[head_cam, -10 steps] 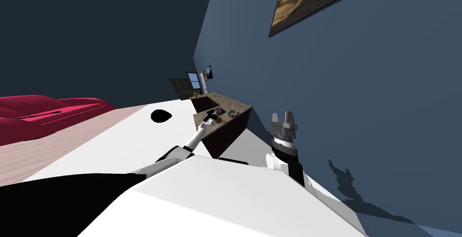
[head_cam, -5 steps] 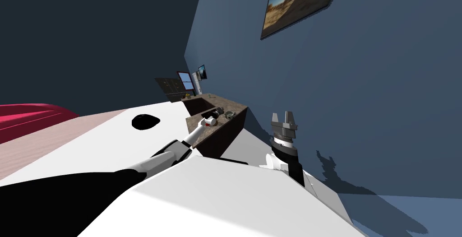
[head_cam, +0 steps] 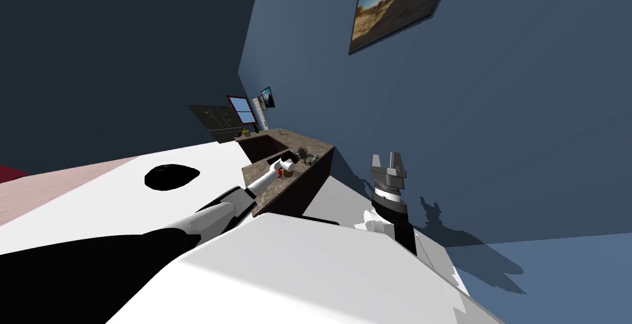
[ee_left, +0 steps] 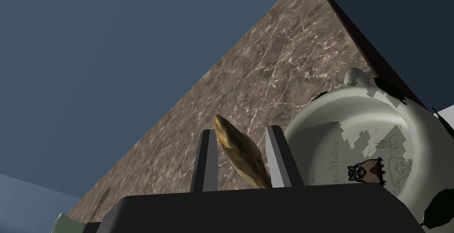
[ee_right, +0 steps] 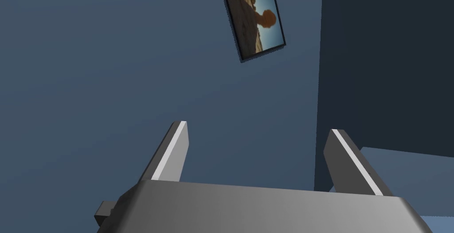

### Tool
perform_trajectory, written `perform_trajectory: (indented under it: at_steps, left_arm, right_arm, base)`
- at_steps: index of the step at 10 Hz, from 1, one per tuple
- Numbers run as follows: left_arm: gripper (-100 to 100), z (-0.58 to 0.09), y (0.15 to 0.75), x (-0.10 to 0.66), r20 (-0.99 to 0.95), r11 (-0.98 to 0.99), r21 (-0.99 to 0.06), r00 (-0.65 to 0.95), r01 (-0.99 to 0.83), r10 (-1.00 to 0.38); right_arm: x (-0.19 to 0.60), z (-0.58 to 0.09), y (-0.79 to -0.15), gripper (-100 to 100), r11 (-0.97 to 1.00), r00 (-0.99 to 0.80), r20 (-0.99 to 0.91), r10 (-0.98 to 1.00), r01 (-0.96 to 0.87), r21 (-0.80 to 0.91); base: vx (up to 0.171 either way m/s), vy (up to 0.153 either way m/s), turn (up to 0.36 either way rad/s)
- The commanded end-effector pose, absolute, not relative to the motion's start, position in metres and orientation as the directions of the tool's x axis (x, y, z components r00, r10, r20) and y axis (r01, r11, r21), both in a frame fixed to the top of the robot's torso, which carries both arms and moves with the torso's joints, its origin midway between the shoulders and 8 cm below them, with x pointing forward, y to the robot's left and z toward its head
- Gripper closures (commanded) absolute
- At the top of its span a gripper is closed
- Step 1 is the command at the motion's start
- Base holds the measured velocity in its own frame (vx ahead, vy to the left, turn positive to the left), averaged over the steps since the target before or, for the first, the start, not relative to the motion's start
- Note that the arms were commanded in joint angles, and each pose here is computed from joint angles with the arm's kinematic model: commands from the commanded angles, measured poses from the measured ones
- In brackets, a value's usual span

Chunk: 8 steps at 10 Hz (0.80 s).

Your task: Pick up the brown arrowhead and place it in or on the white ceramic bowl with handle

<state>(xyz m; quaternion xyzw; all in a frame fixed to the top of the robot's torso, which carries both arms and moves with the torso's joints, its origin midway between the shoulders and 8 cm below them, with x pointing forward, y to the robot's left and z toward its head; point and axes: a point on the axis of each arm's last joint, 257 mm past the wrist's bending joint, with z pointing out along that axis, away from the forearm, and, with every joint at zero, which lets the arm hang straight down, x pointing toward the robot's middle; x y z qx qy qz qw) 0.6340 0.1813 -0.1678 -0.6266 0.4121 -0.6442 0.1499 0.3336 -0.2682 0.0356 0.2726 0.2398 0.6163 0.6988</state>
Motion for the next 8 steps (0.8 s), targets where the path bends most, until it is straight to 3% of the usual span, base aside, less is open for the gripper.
perform_trajectory:
  at_steps: [1,6,7,8]
  left_arm:
    - [100,-0.175,0.180,0.632,0.628,-0.549,-0.762,-0.181,-0.345,-0.757]
    - [100,-0.186,0.181,0.627,0.531,-0.436,-0.819,-0.202,-0.373,-0.823]
    - [-100,-0.186,0.181,0.627,0.526,-0.431,-0.821,-0.202,-0.375,-0.826]
    - [-100,-0.186,0.181,0.627,0.527,-0.431,-0.820,-0.202,-0.375,-0.826]
  right_arm:
    - [0.334,0.036,-0.268,0,0.092,0.125,0.001,0.992,-0.731,0.677]
    - [0.334,0.036,-0.268,0,0.092,0.125,0.001,0.992,-0.731,0.677]
    - [0.334,0.036,-0.268,0,0.092,0.125,0.001,0.992,-0.731,0.677]
    - [0.334,0.036,-0.268,0,0.092,0.125,0.001,0.992,-0.731,0.677]
  base:
    - [0.082,0.015,-0.146]
    - [0.043,0.021,-0.099]
    - [0.000,0.000,0.000]
    - [0.000,0.000,0.000]
